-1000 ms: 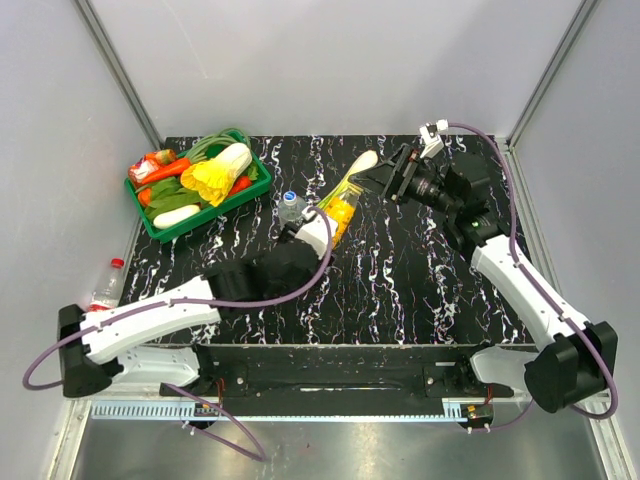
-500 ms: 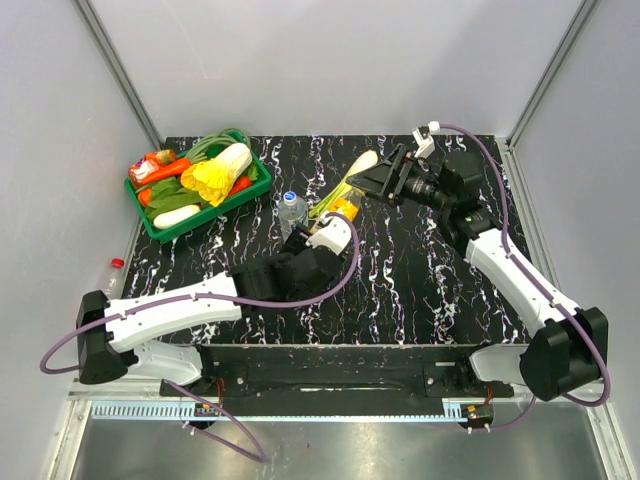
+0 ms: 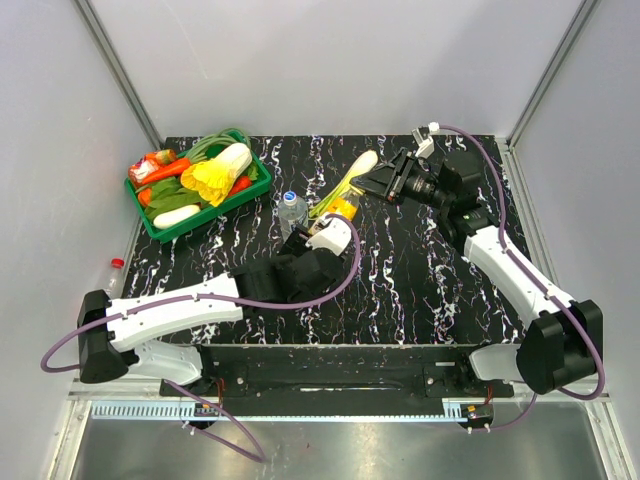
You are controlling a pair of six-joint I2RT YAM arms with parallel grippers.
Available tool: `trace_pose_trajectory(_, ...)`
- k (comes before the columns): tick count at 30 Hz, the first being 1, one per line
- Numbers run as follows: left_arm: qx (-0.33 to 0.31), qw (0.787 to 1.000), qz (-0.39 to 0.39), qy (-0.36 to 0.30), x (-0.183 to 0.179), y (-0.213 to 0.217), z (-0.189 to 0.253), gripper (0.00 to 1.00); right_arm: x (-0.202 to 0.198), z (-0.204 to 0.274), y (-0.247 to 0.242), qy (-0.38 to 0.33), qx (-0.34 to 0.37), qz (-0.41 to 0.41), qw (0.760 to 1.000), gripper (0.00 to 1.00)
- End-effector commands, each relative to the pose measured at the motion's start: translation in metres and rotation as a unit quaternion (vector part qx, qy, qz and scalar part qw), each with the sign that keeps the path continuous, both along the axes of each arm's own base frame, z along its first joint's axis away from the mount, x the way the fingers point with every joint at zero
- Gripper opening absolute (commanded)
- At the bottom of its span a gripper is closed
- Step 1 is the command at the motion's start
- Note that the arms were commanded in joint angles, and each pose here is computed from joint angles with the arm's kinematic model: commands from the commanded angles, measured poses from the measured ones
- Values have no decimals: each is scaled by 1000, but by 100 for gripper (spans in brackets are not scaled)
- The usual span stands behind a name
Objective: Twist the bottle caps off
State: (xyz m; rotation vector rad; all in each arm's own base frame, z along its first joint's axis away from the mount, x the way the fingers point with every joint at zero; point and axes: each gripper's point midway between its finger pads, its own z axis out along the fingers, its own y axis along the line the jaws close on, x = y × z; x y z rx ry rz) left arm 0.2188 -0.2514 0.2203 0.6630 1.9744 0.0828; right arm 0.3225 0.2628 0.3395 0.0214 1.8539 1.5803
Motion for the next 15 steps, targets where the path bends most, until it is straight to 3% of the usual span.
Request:
trace_pose_trajectory(1,-7,1000,10,-9,3,-4,9,8,-10,17,2,-36,13,26,999,24)
trace_pose_trajectory(8,-38,999,-3,22,0,-12,-2,7,-12,12,0,-66,-3,30,997,0)
trace_pose_trajectory(15,-162,982,-63,75,0,-24,-2,6,-35,31,5,-117,12,96,988,0)
